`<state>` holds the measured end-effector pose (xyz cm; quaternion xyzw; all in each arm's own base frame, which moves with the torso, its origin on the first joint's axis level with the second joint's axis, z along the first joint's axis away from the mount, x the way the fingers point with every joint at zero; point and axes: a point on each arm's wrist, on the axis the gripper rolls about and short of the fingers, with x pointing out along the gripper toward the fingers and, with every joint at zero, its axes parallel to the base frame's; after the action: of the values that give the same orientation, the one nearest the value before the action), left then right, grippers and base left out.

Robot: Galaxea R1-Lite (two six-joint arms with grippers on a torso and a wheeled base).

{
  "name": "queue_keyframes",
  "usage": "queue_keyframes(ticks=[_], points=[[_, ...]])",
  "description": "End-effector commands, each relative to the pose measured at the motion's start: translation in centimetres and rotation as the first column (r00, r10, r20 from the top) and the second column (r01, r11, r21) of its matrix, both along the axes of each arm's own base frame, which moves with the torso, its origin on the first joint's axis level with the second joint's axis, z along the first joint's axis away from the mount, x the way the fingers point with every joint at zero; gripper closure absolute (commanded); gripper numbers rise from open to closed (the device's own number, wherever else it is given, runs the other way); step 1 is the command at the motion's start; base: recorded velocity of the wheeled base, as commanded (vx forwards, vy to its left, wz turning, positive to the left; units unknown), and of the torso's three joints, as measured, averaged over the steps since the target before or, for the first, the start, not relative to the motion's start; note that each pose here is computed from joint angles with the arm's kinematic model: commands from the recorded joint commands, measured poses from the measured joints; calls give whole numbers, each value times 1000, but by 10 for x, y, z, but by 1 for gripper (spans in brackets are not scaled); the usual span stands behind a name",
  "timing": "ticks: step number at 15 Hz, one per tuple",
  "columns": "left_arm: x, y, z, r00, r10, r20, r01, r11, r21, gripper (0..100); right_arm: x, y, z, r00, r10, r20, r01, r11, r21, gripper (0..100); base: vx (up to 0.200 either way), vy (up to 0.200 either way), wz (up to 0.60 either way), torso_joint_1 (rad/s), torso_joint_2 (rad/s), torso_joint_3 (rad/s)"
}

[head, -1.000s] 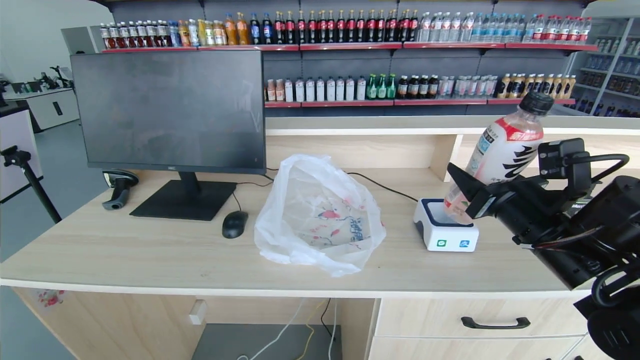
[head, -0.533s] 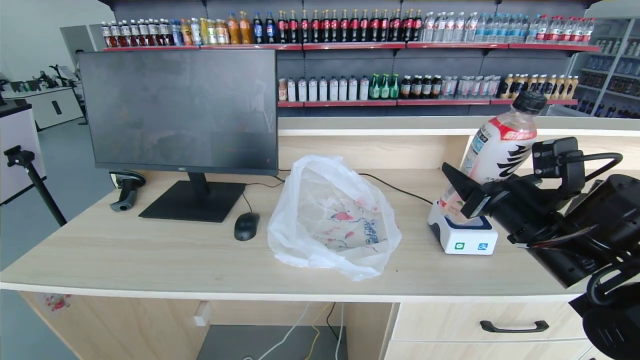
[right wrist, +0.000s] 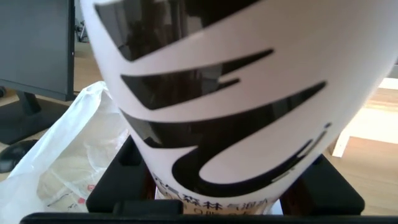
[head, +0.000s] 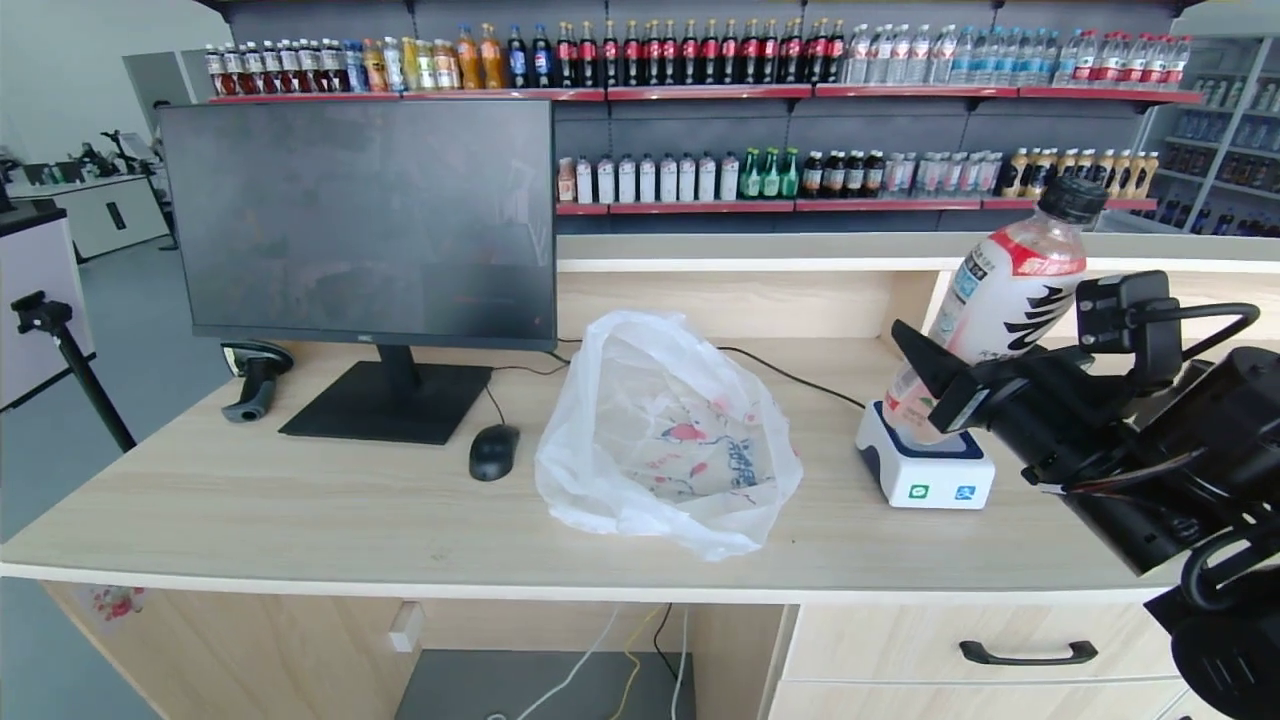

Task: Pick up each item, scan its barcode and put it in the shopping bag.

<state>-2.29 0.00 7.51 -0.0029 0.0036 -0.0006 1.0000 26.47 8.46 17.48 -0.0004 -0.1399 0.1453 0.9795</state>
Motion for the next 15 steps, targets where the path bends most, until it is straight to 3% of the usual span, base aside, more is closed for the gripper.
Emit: queue_keyframes(ticks=[1,3,15], points=[[0,0,0,1000,1,1,-1,1000,0,0,0,0,0,1000,0,-1,0,1000,-1,100,0,0,600,2,7,7],[0,0,0,1000,1,1,-1,1000,0,0,0,0,-1,1000,0,-3,0,1000,-1,100,0,0,600,-7,2,7],[0,0,0,1000,1,1,-1,1000,1,0,1,5,0,1000,17,0,-17,1000,1,100,0,0,0,0,0,0]])
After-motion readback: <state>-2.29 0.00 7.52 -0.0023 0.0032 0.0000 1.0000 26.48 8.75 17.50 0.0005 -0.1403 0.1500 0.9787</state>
